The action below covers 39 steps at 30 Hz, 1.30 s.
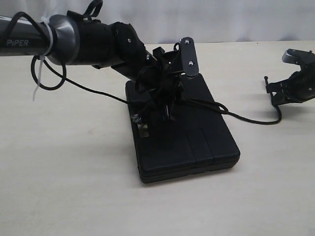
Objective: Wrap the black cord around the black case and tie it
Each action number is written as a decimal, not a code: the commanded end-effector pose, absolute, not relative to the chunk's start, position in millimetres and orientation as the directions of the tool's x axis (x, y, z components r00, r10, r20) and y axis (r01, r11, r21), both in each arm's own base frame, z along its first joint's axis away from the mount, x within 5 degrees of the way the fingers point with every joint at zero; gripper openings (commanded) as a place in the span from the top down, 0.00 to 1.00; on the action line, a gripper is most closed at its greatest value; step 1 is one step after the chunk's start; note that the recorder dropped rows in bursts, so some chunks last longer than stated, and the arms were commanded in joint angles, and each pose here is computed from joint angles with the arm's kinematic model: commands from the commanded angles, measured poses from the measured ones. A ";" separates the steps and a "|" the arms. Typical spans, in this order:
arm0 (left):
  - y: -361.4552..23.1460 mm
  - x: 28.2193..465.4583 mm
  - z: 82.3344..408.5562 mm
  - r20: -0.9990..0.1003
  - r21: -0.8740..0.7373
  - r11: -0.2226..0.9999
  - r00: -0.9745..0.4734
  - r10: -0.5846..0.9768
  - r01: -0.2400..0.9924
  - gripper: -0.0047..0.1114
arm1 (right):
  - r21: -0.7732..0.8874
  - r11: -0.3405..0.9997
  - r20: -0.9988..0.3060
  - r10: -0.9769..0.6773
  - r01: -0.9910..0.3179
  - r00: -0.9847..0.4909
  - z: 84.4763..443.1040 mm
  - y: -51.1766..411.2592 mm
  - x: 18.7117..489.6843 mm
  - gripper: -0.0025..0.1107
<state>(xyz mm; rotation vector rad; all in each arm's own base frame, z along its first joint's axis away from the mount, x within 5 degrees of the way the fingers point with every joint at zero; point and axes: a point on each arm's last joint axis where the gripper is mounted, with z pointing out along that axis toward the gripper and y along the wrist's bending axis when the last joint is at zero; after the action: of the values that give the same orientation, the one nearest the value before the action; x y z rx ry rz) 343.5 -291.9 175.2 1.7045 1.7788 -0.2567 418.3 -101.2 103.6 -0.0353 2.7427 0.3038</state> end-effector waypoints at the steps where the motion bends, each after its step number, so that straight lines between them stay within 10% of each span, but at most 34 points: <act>1: -290.7 342.5 174.9 -0.563 0.291 0.127 0.062 0.824 0.948 0.67 | 0.267 0.957 -0.366 -0.008 -0.113 -0.930 104.4 -92.0 414.7 0.94; 6: -287.4 340.8 172.0 -0.505 0.312 0.053 0.118 0.855 0.949 0.47 | 0.277 0.954 -0.365 -0.003 -0.111 -0.931 105.5 -91.1 414.5 0.94; 11: -283.5 343.9 171.0 -0.449 0.365 0.001 0.175 0.876 0.931 0.46 | 0.278 0.954 -0.366 -0.003 -0.112 -0.931 106.2 -91.0 414.4 0.94; 17: -286.1 347.2 155.8 -0.452 0.357 0.011 0.163 0.877 0.934 0.74 | 0.278 0.954 -0.366 -0.003 -0.112 -0.931 106.2 -91.0 414.4 0.94; 25: -288.9 353.4 142.4 -0.445 0.402 0.016 0.180 0.877 0.916 0.78 | 0.280 0.953 -0.363 -0.004 -0.113 -0.932 106.2 -90.8 414.1 0.94; 29: -289.1 354.3 144.6 -0.449 0.413 0.025 0.180 0.875 0.910 0.96 | 0.288 0.950 -0.365 -0.004 -0.117 -0.931 110.8 -89.8 413.5 0.94; 39: -292.2 361.7 167.6 -0.624 0.374 0.288 0.009 0.781 0.882 0.96 | 0.198 0.927 -0.505 -0.181 -0.317 -0.844 186.9 -43.6 409.6 0.94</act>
<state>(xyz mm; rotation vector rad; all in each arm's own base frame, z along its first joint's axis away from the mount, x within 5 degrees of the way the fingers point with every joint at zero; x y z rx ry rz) 358.6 -293.0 151.6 1.6753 1.7329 -0.1207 415.9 -58.8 171.6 -0.2671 2.6089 0.3673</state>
